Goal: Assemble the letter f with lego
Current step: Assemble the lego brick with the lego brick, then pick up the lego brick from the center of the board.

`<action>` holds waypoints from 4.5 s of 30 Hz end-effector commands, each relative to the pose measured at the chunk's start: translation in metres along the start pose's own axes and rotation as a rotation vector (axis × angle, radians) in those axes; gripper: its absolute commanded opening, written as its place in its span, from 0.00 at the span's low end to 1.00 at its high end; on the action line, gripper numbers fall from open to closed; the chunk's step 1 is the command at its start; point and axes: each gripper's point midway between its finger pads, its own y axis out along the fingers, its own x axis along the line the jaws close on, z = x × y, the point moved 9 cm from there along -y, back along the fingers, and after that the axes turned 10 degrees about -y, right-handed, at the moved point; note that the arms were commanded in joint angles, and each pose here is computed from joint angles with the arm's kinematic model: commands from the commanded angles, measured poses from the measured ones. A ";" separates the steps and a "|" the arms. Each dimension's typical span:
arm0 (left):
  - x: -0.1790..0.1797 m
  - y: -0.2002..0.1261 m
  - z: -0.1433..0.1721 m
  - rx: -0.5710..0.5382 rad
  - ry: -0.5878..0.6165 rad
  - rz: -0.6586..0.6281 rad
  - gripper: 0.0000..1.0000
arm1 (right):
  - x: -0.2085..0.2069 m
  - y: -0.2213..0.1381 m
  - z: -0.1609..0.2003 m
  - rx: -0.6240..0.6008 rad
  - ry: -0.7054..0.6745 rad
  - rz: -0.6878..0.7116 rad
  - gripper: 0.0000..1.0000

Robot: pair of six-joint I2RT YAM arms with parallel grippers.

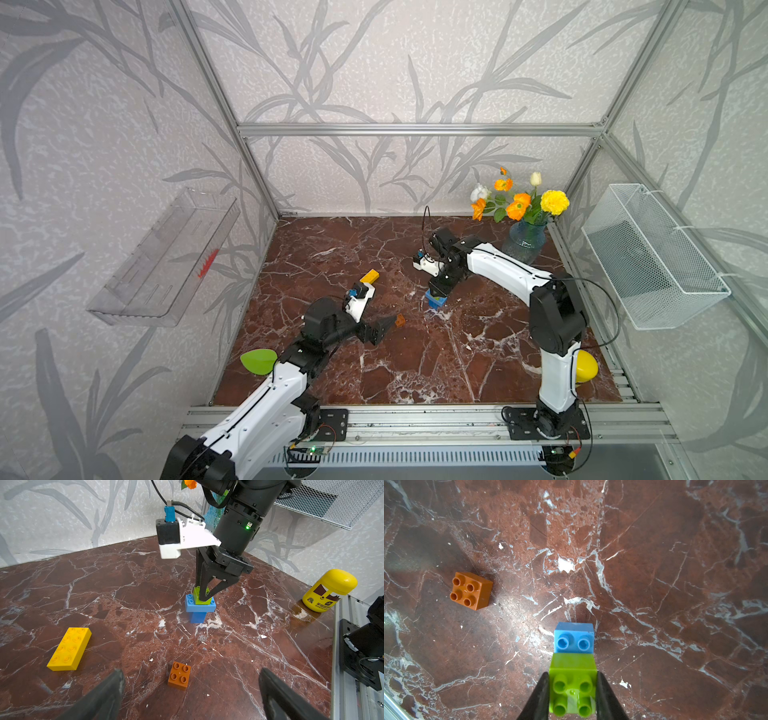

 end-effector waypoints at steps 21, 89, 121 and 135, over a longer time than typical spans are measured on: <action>-0.003 -0.001 -0.011 -0.028 0.033 -0.004 0.99 | 0.022 0.060 0.036 0.205 0.028 -0.003 0.24; -0.010 -0.027 -0.004 -0.114 0.032 -0.049 0.99 | 0.123 0.062 -0.049 -0.112 0.052 0.052 0.50; -0.011 -0.027 -0.005 -0.119 0.034 -0.048 0.99 | 0.121 0.082 -0.053 -0.067 0.038 0.055 0.41; -0.010 -0.026 -0.004 -0.115 0.030 -0.048 0.99 | 0.121 0.084 -0.051 -0.059 0.028 0.051 0.32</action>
